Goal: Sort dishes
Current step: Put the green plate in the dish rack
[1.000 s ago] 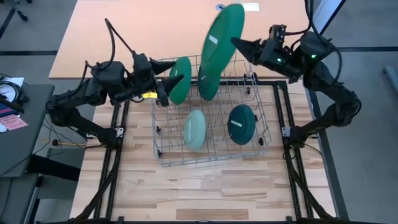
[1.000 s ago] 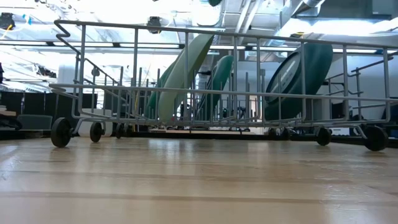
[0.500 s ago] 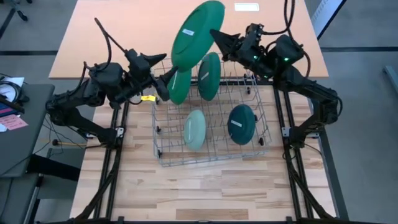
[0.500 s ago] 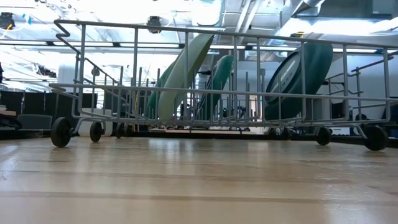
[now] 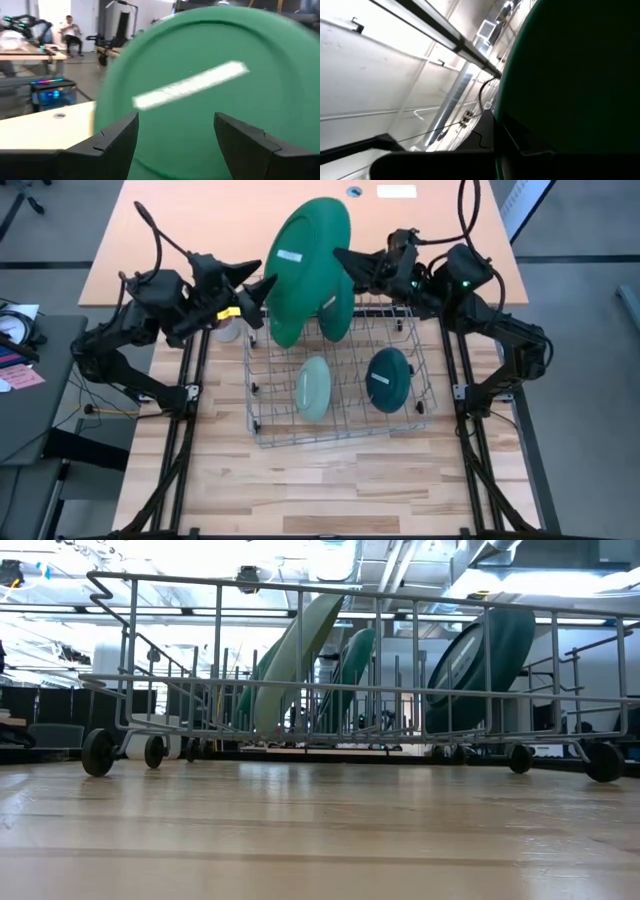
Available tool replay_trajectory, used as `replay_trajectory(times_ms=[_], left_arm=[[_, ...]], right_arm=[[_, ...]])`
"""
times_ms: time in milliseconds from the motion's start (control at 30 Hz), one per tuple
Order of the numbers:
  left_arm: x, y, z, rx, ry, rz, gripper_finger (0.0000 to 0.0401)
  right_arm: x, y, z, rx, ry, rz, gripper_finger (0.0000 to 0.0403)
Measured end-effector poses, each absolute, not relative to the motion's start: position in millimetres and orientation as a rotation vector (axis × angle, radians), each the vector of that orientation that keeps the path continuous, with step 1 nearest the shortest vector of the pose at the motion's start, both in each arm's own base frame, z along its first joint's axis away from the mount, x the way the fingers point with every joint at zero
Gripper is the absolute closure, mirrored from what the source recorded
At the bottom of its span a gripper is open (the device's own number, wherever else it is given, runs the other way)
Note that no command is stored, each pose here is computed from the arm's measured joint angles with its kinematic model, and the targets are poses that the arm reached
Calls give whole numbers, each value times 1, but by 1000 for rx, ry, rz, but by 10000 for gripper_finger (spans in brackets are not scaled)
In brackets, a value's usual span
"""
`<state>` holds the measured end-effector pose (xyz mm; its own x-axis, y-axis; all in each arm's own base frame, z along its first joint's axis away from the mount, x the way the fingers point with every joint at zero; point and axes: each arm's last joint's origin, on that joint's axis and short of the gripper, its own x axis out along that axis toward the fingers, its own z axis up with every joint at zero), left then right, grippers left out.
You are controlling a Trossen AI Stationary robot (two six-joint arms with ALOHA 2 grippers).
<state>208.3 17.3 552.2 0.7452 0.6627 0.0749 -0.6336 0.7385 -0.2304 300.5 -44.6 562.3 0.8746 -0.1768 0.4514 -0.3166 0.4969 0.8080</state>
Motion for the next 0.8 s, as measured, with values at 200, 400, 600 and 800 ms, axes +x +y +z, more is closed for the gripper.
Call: replay_trajectory(times_ms=[200, 400, 600, 800], left_arm=[[202, 28, 549, -269, -100, 681, 150], [196, 37, 549, -380, -98, 589, 150], [181, 44, 553, -384, -125, 629, 150], [169, 49, 555, -397, -108, 519, 150]], right_arm=[[303, -30, 561, 1063, -458, 166, 398], [305, -21, 557, 1050, -361, 227, 397], [308, -10, 550, 1060, -259, 225, 397], [304, -4, 545, 1036, -150, 257, 397]])
